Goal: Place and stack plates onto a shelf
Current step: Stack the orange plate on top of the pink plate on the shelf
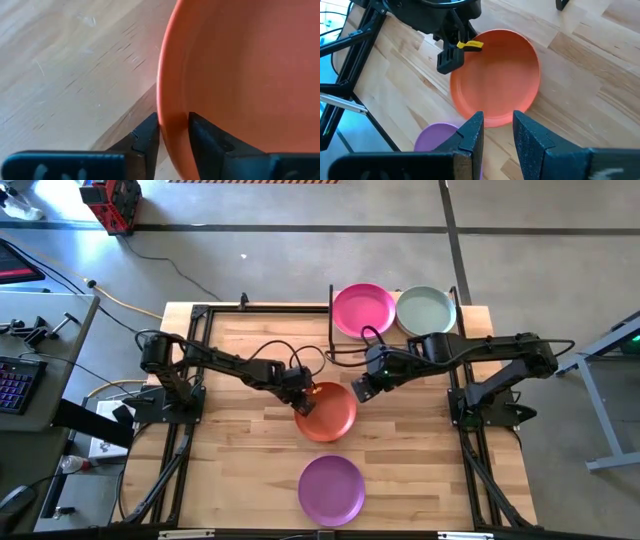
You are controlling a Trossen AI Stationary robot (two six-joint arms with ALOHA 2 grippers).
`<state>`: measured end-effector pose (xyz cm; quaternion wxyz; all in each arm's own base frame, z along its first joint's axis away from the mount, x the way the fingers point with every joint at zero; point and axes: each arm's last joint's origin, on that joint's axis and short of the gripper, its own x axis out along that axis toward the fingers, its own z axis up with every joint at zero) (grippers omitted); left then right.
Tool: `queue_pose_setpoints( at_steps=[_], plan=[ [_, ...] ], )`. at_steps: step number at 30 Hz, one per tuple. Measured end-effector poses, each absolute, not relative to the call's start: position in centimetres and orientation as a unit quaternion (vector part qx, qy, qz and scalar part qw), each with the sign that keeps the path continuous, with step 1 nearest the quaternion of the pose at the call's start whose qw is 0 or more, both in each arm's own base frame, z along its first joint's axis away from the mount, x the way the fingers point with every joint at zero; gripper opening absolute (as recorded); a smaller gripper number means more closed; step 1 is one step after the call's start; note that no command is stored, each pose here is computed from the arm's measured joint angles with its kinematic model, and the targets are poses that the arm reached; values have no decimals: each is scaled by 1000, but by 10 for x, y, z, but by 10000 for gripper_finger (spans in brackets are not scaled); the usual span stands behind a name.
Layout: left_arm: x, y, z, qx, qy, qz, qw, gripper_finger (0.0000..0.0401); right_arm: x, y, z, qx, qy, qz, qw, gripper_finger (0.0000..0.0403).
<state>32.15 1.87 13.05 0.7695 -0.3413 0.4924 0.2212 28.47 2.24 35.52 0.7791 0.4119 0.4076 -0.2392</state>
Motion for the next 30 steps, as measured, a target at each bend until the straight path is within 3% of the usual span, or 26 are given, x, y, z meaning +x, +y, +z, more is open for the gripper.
queue_pose_setpoints(
  at_steps=[9,19,30],
  plan=[
    [331,15,141,-318,481,188,795,8,285,22,355,407,404,-246,782,83],
    [337,17,170,-293,459,171,821,3,285,21,356,388,396,-252,793,83],
    [334,43,232,-277,395,170,860,1,294,3,376,300,306,-256,866,83]
  ],
)
